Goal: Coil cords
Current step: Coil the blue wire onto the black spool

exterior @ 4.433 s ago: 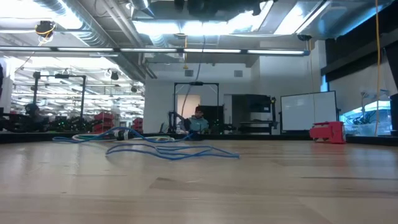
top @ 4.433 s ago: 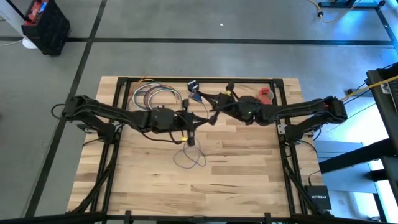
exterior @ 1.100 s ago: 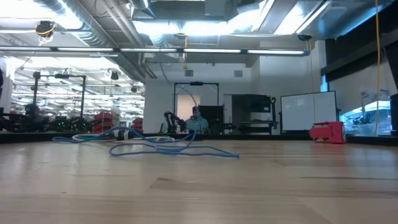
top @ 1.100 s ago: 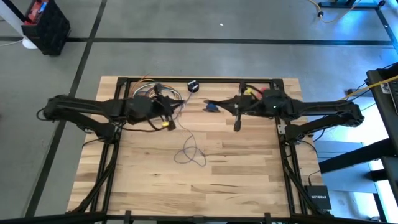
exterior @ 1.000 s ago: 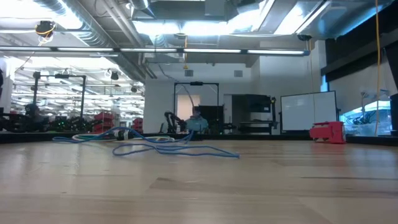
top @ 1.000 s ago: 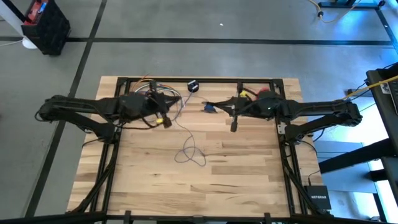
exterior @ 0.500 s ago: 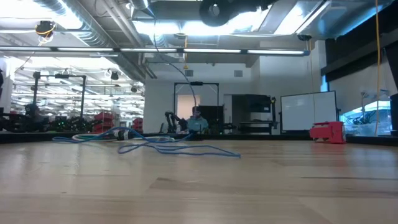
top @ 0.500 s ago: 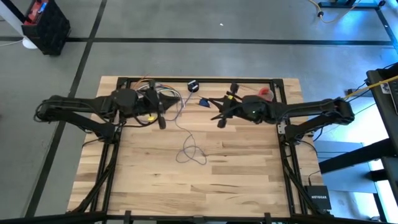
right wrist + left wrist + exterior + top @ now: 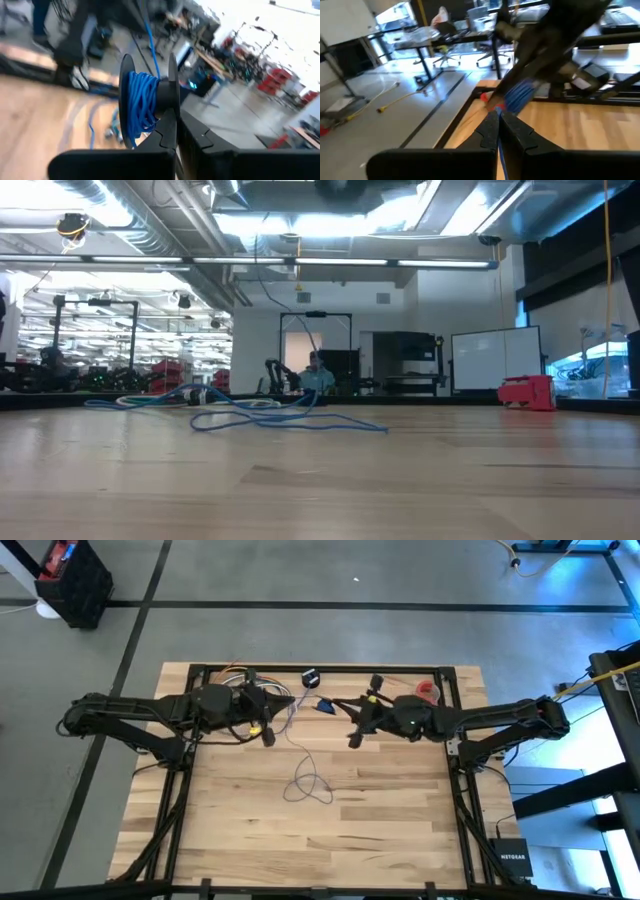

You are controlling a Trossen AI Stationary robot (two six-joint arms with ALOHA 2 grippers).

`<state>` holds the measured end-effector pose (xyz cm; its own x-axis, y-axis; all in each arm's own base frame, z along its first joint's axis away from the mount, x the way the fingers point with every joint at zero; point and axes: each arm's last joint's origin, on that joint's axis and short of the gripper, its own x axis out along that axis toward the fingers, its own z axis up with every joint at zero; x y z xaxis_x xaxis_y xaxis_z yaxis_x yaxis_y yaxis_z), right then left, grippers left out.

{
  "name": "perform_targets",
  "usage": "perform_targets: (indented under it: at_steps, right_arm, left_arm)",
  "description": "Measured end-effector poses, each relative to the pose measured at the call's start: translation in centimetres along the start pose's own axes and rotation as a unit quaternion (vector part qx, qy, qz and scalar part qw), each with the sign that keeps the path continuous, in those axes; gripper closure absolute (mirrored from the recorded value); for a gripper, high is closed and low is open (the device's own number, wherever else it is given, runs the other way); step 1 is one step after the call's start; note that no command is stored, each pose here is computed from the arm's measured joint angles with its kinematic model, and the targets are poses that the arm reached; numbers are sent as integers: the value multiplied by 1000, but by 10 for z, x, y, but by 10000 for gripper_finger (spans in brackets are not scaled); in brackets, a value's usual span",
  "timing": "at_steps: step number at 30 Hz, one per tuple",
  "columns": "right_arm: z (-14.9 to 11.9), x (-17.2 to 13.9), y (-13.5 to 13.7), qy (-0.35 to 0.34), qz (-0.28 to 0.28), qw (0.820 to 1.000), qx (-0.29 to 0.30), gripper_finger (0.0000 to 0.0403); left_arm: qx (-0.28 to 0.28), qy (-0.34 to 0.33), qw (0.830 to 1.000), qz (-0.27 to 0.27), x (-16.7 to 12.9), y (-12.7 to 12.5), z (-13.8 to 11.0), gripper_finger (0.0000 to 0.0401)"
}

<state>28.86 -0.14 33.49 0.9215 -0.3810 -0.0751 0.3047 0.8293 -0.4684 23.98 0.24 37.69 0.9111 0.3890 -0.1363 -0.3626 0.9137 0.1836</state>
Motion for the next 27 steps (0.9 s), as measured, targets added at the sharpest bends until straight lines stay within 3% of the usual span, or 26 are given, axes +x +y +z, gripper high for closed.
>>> perform_targets:
  at_steps: [7, 11, 18, 27]
  right_arm:
    - [21, -24, -5, -59, 6, 998, 17, 397]
    - [19, -28, -10, -30, -31, 999, 4, 397]
    - [8, -20, -1, 22, -31, 999, -25, 397]
    - [-6, 1, 2, 73, -98, 991, -56, 397]
  left_arm:
    - [-3, 14, 1000, 12, 2, 6, -3, 399]
    - [-5, 11, 1000, 13, 0, 7, -2, 399]
    - [-18, -21, 1000, 13, -5, 10, 6, 399]
    - [-29, -64, 996, -53, -8, -4, 14, 396]
